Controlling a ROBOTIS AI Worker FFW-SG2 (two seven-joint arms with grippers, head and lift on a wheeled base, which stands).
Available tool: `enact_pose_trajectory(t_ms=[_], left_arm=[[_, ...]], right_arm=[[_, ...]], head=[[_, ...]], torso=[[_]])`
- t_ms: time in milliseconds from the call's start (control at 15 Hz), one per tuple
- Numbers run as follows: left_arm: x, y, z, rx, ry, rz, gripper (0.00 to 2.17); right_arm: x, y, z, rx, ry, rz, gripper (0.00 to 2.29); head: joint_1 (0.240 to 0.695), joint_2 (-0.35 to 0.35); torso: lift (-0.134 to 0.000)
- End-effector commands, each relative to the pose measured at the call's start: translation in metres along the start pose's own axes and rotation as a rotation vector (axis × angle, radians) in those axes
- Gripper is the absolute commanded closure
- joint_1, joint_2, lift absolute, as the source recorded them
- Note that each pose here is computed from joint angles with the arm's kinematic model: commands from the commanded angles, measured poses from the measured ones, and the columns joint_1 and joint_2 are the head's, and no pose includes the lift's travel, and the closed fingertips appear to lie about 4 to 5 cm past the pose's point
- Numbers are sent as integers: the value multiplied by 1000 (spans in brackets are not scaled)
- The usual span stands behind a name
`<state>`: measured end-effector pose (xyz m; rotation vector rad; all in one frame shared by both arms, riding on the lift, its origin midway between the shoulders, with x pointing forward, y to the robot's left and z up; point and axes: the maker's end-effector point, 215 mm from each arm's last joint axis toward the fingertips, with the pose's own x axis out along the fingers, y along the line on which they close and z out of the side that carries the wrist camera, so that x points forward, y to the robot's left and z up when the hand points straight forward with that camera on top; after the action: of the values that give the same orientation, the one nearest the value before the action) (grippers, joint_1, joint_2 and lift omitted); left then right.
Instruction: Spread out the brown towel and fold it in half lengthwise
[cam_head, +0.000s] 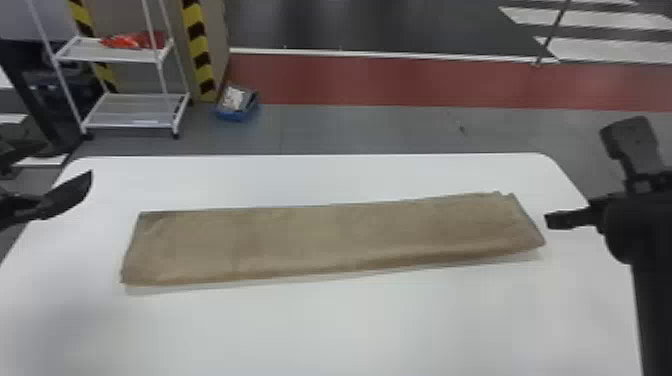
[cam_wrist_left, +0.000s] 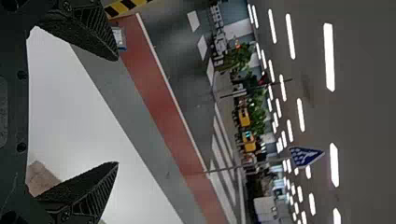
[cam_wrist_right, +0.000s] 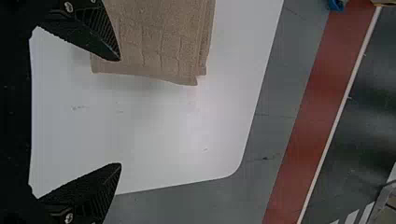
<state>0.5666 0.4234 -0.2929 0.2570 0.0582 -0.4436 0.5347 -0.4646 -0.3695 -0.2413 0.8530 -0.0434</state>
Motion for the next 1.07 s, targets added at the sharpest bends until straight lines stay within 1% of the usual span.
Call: enact_pose_trajectory(t_ms=[0,67,133,200,267,333,400,467,533,600,667,733,800,867,933,1000], left_arm=[[-16,1,9,-86,-71,102,83],[-20,-1,11,-118,-91,147,83],[-24,-5,9,-163,-106,175,83],[-27,-13,4,-184,-100,200,83],[-29,-22,0,-211,-103,221,83],[-31,-27,-3,-242,-104,249,83],[-33,-36,-10,-276,-104,267,83],[-35,-46,-17,-313,-104,280,83],[-39,-53,-24,-333,-97,295,87],[-40,-62,-31,-342,-90,298,87],[-44,-68,-44,-359,-67,317,87],[-48,-74,-51,-364,-53,318,87],[-52,-79,-56,-356,-32,331,87],[-57,-84,-57,-354,-22,334,87],[-62,-91,-60,-358,4,335,90],[-65,-95,-67,-342,50,356,90]], right_arm=[[-31,43,-21,201,-41,76,87],[-45,65,-24,244,-78,86,87],[-59,86,-26,267,-114,94,87],[-73,96,-31,251,-147,84,97],[-84,106,-36,222,-176,69,110],[-91,114,-39,177,-207,47,113],[-99,121,-32,109,-285,17,117],[-108,135,-17,46,-392,15,127],[-120,150,-1,36,-509,40,130],[-125,158,4,42,-568,58,134],[-132,165,16,21,-669,54,144],[-139,171,26,-3,-761,45,144],[-153,183,36,-31,-880,48,144],[-148,189,24,-2,-882,63,147],[-157,196,20,19,-951,69,151],[-158,200,14,34,-979,62,151]], head=[[695,-46],[695,-30],[695,-14],[695,5],[695,39],[695,47],[695,52],[695,58],[695,63],[695,72],[695,97],[695,97],[695,119],[695,128],[695,140],[695,148]], torso=[[-125],[-125],[-125],[-125],[-125],[-125],[-125],[-125],[-125],[-125],[-125],[-125],[-125],[-125],[-125],[-125]])
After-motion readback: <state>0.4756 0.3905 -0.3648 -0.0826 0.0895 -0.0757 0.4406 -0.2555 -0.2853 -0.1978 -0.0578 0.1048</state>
